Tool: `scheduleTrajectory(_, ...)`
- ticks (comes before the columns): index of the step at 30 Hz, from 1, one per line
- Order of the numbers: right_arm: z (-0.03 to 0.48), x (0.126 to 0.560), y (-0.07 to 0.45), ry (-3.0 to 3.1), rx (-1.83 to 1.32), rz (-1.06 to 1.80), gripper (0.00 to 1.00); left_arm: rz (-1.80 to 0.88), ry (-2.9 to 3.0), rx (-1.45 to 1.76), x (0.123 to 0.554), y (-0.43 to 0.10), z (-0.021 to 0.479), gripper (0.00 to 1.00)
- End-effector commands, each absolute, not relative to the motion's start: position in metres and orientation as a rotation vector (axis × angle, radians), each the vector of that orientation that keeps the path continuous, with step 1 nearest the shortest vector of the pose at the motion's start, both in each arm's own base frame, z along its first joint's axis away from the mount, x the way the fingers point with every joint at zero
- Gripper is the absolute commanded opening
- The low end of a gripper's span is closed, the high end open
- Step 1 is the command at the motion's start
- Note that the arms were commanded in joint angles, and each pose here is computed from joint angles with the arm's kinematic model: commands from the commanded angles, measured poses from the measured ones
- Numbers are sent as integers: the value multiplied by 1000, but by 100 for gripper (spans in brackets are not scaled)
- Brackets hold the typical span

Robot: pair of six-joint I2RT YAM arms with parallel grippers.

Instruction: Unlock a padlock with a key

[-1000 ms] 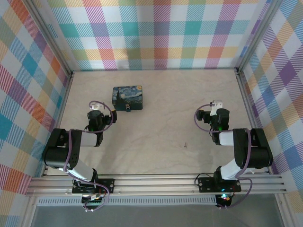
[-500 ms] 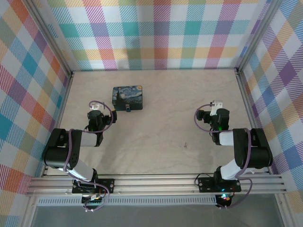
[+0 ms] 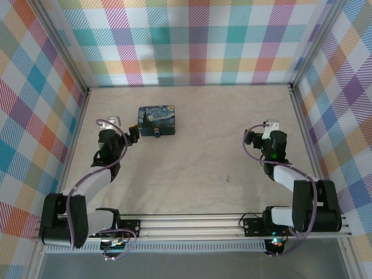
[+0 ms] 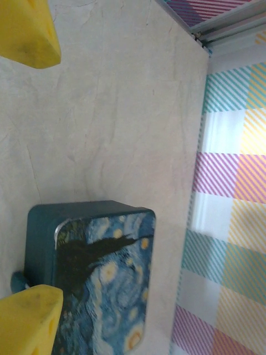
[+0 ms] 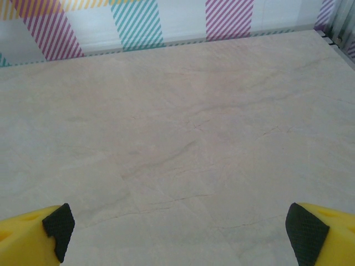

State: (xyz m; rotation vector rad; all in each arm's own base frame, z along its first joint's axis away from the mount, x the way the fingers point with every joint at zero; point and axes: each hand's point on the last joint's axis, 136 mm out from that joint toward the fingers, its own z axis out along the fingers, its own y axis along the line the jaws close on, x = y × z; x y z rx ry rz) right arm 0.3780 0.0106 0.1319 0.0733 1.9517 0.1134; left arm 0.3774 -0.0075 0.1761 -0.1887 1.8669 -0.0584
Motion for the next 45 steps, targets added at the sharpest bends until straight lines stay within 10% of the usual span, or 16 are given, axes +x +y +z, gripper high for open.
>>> scheduleTrajectory(1, 129, 366, 10, 2077, 178, 164, 100, -111, 1882, -300, 366, -2, 188, 100)
scheduleTrajectory(17, 146, 292, 62, 2375, 342, 628, 100, -686, 1980, -500, 344, -64, 207, 100)
scheduleTrajectory(45, 40, 195, 135, 3031, 386, 665, 58, -998, 2137, -255, 339, -226, 174, 95)
